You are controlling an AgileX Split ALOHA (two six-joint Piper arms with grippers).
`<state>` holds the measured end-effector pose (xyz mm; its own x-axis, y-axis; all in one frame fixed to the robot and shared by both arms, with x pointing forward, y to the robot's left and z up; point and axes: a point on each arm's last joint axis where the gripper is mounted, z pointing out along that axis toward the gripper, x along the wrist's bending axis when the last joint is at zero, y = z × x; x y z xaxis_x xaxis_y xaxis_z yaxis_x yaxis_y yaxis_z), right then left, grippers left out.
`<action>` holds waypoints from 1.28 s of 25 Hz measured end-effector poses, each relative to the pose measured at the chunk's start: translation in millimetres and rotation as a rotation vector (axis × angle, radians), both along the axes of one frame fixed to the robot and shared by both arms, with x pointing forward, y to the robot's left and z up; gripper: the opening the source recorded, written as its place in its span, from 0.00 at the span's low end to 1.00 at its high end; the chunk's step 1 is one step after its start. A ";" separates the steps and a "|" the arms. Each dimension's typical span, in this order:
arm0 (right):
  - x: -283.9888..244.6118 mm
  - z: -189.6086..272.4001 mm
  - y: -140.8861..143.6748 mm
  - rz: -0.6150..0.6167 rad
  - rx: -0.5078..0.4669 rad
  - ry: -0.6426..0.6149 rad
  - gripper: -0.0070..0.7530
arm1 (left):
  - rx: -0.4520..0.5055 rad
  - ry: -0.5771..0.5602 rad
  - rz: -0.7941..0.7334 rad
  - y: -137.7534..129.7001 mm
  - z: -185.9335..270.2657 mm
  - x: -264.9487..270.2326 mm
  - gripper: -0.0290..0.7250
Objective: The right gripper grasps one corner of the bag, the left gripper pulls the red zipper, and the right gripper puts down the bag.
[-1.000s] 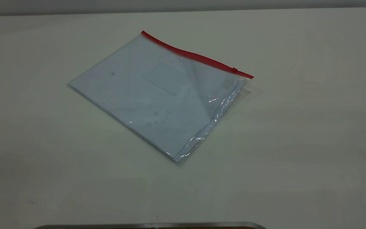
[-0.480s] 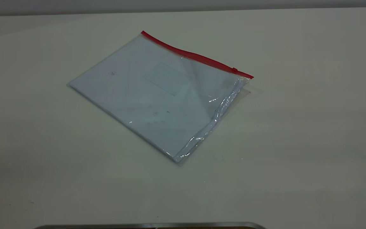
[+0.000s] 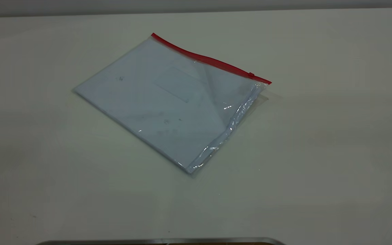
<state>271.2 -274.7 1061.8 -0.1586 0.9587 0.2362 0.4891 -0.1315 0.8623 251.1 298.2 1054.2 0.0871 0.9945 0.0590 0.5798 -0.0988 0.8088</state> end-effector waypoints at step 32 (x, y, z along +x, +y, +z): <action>296.7 -243.2 24.5 0.339 0.260 0.534 0.73 | -0.346 0.302 -0.370 -44.7 -45.6 275.3 0.70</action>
